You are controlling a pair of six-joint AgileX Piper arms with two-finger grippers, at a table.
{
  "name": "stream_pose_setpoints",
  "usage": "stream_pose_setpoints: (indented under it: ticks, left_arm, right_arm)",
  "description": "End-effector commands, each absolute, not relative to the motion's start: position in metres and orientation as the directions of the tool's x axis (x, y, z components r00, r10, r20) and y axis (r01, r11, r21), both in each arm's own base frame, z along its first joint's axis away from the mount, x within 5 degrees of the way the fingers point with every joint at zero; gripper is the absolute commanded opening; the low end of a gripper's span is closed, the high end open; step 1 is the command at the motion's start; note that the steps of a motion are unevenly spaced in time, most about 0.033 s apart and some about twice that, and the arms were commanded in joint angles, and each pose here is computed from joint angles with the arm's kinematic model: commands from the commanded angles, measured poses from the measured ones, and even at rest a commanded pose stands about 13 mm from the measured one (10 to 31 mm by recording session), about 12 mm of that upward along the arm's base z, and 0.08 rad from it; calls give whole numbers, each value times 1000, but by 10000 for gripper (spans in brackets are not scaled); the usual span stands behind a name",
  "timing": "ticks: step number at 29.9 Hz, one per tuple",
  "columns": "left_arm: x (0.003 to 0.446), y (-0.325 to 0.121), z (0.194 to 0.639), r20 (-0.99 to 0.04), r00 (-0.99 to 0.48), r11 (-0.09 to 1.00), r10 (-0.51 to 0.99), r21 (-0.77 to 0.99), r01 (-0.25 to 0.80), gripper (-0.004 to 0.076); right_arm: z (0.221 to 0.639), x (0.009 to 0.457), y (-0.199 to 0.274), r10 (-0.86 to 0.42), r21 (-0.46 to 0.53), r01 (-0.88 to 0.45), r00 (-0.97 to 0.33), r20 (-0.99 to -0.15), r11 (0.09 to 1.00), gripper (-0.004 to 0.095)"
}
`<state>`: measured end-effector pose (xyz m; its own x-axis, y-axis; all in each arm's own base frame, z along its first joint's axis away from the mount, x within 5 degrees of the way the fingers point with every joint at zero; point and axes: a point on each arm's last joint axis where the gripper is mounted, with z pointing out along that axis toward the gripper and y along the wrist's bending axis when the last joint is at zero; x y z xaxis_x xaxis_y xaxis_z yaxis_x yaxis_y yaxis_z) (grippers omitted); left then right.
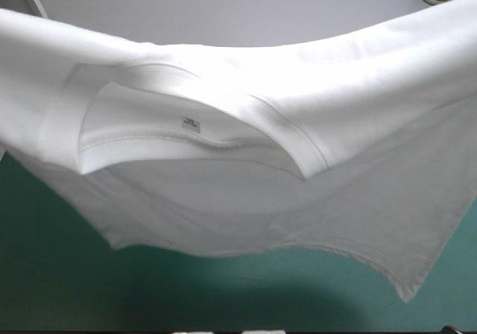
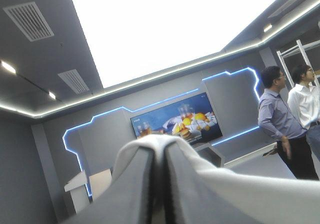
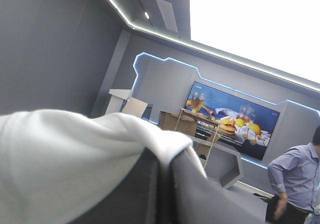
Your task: Fold the cloth
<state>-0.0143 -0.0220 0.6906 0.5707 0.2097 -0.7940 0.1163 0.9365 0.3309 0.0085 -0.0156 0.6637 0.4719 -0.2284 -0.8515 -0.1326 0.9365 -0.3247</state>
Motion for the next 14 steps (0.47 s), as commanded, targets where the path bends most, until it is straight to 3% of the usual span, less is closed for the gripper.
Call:
stream_pose_setpoints:
  ticks: [1, 5, 14]
  left_arm:
    - [-12, -21, 695, -775, 603, 942, 191, 318, 110, 19]
    - [22, -23, 689, -827, 530, 942, 187, 304, 143, 19]
    - [156, -30, 630, -970, 142, 937, 195, 227, 266, 19]
  right_arm:
    - [670, 1, -19, -229, -329, -106, 521, -822, 938, 0]
    - [662, 22, -9, -263, -350, -142, 424, -867, 926, 0]
    - [619, 107, 39, -334, -366, -261, 160, -929, 893, 0]
